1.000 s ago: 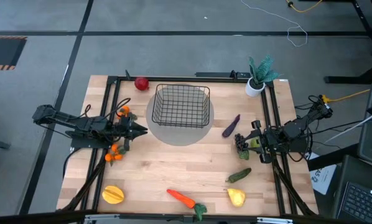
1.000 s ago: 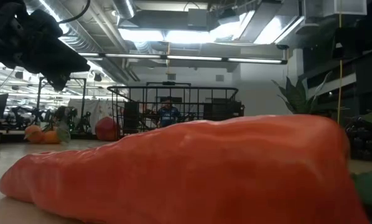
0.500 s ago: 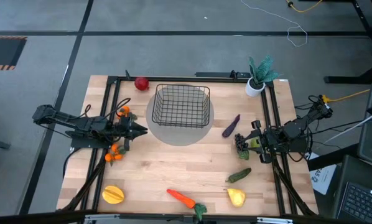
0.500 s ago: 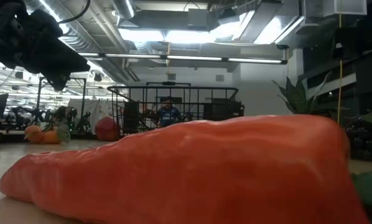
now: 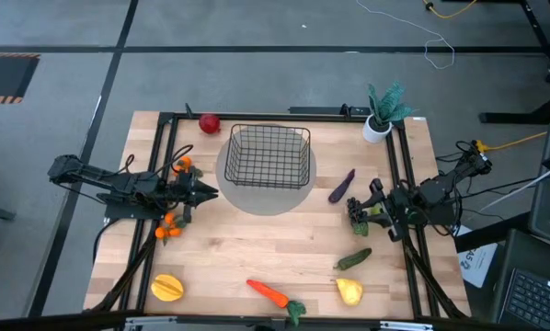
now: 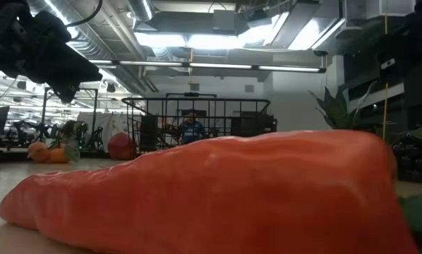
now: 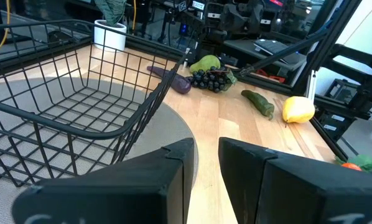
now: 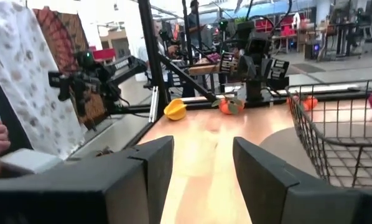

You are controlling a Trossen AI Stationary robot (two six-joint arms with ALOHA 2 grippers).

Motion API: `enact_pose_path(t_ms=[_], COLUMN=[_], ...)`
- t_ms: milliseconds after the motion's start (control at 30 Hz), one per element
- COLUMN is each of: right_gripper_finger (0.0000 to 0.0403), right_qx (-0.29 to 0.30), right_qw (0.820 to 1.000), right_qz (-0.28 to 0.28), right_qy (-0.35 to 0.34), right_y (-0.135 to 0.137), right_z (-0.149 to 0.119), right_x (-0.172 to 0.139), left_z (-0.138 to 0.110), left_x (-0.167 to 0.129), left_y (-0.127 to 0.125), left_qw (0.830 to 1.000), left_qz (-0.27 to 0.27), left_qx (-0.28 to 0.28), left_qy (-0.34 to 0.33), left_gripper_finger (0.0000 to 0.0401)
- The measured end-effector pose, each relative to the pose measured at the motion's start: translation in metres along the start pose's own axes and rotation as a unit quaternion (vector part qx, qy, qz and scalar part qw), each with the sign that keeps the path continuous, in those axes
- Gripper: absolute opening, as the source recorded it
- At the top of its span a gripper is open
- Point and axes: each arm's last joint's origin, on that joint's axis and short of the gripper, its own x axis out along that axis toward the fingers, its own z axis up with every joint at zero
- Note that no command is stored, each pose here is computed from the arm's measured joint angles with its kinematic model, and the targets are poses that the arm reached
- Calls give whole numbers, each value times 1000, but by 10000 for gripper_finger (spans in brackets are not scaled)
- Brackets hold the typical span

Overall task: Build produce basket
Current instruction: Put the black grapes into the black wire basket

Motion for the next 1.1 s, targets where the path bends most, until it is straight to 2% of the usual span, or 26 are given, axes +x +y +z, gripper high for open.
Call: enact_pose_path(t_ms=[333, 667, 833, 933, 1100], right_gripper_finger=[165, 165, 165, 165, 165], right_qx=[169, 187, 145, 135, 159], right_qw=[986, 982, 989, 991, 984], right_qz=[0, 28, 25, 3, -69], right_qy=[0, 23, 21, 12, -30], right_y=[0, 2, 1, 0, -4], right_z=[0, -3, -3, -2, -1], right_x=[0, 0, 0, 0, 0], left_z=[0, 0, 0, 0, 0], left_x=[0, 0, 0, 0, 0], left_y=[0, 0, 0, 0, 0], left_qw=[1000, 1000, 1000, 1000, 999], left_qz=[0, 0, 0, 0, 1], left_qx=[0, 0, 0, 23, 43], left_qy=[0, 0, 0, 0, 0], left_gripper_finger=[64, 64, 64, 64, 64])
